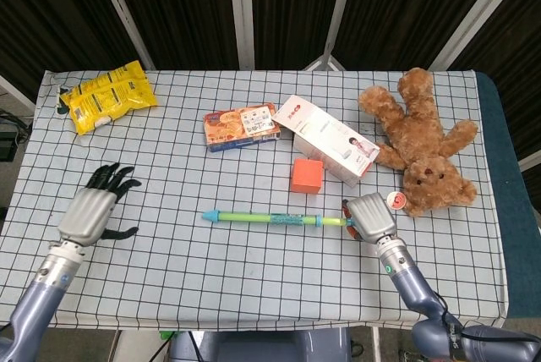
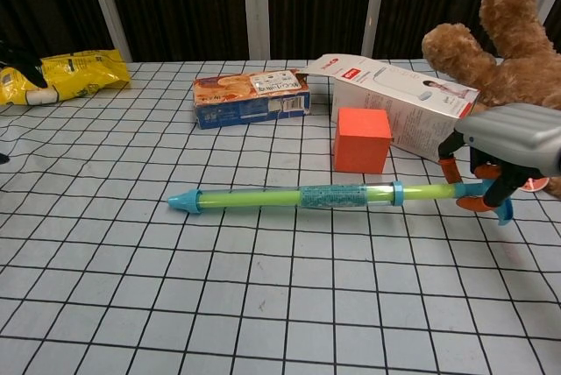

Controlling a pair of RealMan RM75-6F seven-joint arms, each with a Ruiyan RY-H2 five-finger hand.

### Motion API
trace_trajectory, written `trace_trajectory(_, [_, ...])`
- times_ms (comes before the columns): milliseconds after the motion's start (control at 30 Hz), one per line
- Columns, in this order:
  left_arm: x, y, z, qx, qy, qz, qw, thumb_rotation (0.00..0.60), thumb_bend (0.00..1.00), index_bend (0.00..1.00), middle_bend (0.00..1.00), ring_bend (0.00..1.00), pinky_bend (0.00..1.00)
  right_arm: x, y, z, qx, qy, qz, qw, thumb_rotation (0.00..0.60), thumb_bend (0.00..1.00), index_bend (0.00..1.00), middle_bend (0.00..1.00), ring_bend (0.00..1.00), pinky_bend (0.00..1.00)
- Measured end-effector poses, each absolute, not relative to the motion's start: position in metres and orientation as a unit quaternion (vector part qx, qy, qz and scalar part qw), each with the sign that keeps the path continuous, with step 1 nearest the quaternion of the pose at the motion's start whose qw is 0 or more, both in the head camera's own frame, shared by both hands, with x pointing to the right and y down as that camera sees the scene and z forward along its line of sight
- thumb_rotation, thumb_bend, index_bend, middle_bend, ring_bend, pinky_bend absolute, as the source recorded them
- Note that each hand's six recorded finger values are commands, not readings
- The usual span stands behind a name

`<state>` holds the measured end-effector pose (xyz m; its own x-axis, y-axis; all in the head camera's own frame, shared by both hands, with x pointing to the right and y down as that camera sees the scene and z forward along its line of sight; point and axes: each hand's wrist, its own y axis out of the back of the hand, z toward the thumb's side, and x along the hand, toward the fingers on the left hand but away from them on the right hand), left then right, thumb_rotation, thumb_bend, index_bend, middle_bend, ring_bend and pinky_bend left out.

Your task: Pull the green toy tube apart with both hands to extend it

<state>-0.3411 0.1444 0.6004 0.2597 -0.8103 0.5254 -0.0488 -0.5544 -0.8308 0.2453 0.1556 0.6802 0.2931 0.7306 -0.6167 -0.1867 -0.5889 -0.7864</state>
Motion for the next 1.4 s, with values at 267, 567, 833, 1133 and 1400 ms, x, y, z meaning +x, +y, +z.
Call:
trace_trajectory(267, [-0.279,0.132,0.632,-0.725,0.271,-0.522,0.358,0.6,0.25,0.3,0.09,0.0,0.0,0.245,0.153,0.678,-0.688,-0.2,0.563,0.412,0.6,0.44,0.75,1.0,1.0,0.91])
trace_trajectory(567, [-0.234,0.139,0.658,-0.741,0.233,-0.524,0.349,0.6,0.3,0.33,0.11,0.0,0.0,0.244,0.156,0.678,-0.687,-0.197,0.565,0.413,0.6,0.44,0.75,1.0,1.0,0.91])
trace_trajectory(833, [-0.213,0.148,0.678,-0.748,0.22,-0.528,0.337,0.6,0.36,0.33,0.11,0.0,0.0,0.242,0.159,0.678,-0.687,-0.194,0.567,0.411,0.6,0.44,0.75,1.0,1.0,0.91])
trace_trajectory(1133, [-0.192,0.155,0.696,-0.749,0.211,-0.533,0.332,0.6,0.41,0.33,0.11,0.0,0.0,0.24,0.16,0.677,-0.688,-0.192,0.567,0.411,0.6,0.45,0.75,1.0,1.0,0.91])
trace_trajectory(1400, [-0.181,0.157,0.706,-0.749,0.215,-0.535,0.325,0.6,0.44,0.36,0.11,0.0,0.0,0.242,0.159,0.677,-0.687,-0.194,0.569,0.408,0.6,0.45,0.75,1.0,1.0,0.91])
